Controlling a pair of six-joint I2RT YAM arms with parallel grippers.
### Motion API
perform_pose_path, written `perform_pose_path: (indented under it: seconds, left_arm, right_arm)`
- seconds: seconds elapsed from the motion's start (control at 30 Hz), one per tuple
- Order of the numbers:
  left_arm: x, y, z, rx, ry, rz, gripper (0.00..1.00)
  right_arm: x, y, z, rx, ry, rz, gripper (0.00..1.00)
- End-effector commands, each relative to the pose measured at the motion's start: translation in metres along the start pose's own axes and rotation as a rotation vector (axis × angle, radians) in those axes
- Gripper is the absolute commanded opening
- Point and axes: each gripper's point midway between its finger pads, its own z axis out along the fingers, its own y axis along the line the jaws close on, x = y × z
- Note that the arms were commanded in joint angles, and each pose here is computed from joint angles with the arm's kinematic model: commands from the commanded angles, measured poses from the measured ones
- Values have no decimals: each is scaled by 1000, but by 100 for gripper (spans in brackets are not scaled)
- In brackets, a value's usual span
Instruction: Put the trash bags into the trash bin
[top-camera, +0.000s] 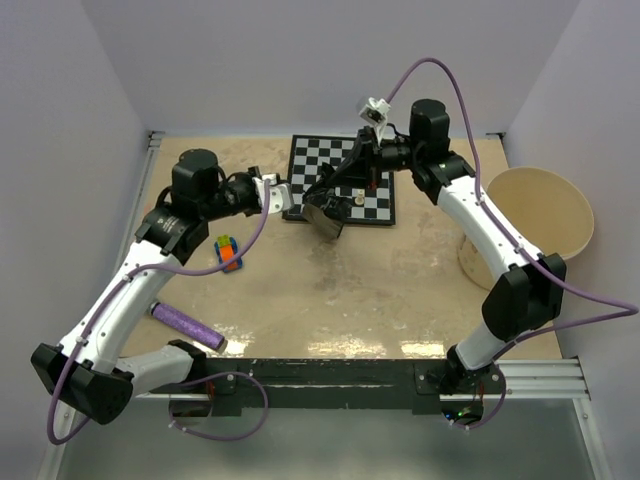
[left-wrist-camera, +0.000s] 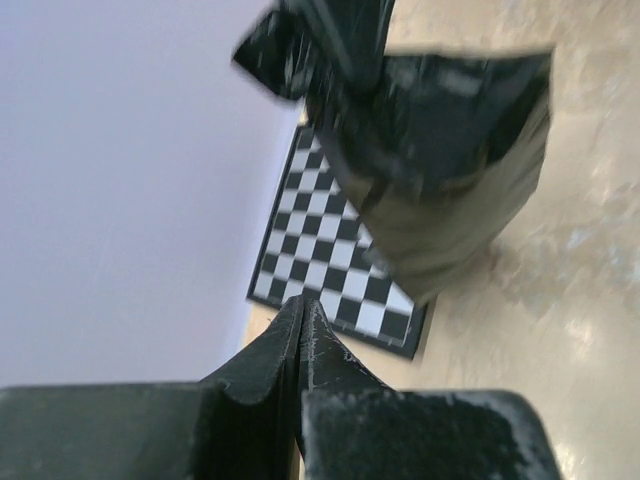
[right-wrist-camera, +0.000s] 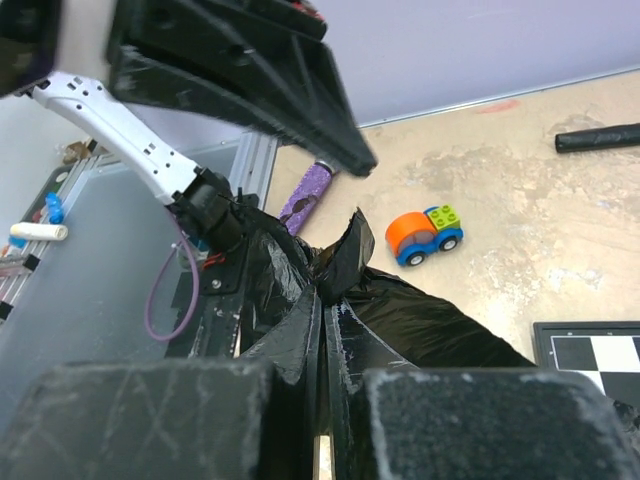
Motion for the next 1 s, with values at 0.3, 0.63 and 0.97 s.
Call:
perform_pose_path:
  seconds: [0.3, 0.63, 0.97]
  left_arm:
    - [-24, 1, -19, -27, -90, 19, 32]
    - [-71, -1, 17, 17, -286, 143, 36]
    - [-71, -9, 20, 57, -298, 218, 34]
  right_arm:
    - [-17, 30, 2, -46, 7, -115, 2]
    - [-21, 46, 18, -115, 5, -121, 6]
    - [-20, 46, 20, -112, -9, -91, 11]
